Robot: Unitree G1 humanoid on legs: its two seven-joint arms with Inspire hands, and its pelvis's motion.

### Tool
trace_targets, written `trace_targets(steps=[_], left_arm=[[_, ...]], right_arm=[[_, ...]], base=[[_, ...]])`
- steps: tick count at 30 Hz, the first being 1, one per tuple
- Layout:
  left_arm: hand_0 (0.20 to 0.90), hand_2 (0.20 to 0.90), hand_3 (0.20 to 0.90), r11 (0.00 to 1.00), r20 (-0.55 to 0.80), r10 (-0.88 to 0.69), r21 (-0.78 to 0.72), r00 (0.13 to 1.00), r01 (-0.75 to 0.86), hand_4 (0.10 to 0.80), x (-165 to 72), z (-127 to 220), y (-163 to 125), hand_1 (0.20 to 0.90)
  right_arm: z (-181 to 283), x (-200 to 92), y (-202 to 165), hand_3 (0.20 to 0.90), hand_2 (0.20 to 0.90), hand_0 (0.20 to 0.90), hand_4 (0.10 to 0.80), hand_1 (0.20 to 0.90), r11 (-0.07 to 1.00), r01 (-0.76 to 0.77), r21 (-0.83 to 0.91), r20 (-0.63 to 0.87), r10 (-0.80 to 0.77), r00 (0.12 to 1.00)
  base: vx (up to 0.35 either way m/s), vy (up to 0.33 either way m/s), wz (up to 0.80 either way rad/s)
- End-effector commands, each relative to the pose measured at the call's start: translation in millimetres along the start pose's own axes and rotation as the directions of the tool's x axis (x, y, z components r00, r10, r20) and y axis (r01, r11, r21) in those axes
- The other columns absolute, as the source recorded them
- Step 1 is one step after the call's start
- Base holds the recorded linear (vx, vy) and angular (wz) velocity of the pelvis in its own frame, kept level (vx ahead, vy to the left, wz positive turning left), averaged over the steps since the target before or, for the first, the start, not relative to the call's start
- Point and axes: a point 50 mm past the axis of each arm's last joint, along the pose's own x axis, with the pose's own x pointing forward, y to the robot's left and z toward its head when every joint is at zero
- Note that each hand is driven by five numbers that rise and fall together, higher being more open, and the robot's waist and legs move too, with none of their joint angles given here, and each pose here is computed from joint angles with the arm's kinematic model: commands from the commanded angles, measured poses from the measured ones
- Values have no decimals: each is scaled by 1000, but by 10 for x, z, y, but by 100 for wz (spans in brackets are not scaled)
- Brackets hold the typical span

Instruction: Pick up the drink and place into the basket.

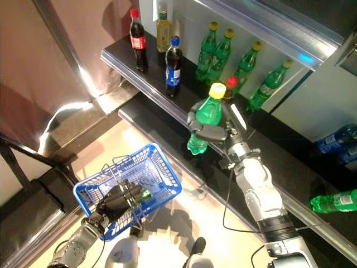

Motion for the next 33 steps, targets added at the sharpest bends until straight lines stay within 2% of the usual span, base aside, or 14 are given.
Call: trace_targets(steps=[1, 10, 22, 33], left_arm=[[300, 300, 200, 916, 185, -401, 55, 897, 398, 100, 247, 368, -749, 300], [300, 300, 200, 855, 197, -519, 97, 832, 510, 100, 262, 496, -1090, 300], [300, 300, 200, 710, 147, -704, 124, 695, 693, 100, 174, 559, -1523, 300], [300, 300, 200, 581, 111, -814, 152, 570, 800, 100, 92, 585, -1793, 300]], right_arm=[[506, 186, 261, 200, 300, 300, 100, 300, 990, -139, 4, 301, 131, 945], [484, 229, 494, 200, 300, 300, 100, 300, 978, -206, 45, 323, 181, 929], [413, 276, 780, 200, 300, 300, 100, 300, 960, -269, 79, 326, 230, 917], [159, 321, 964, 200, 300, 300, 100, 300, 953, -298, 54, 220, 280, 935]], base=[[-23, -24, 18], [-11, -30, 16], [4, -25, 13], [16, -6, 8]])
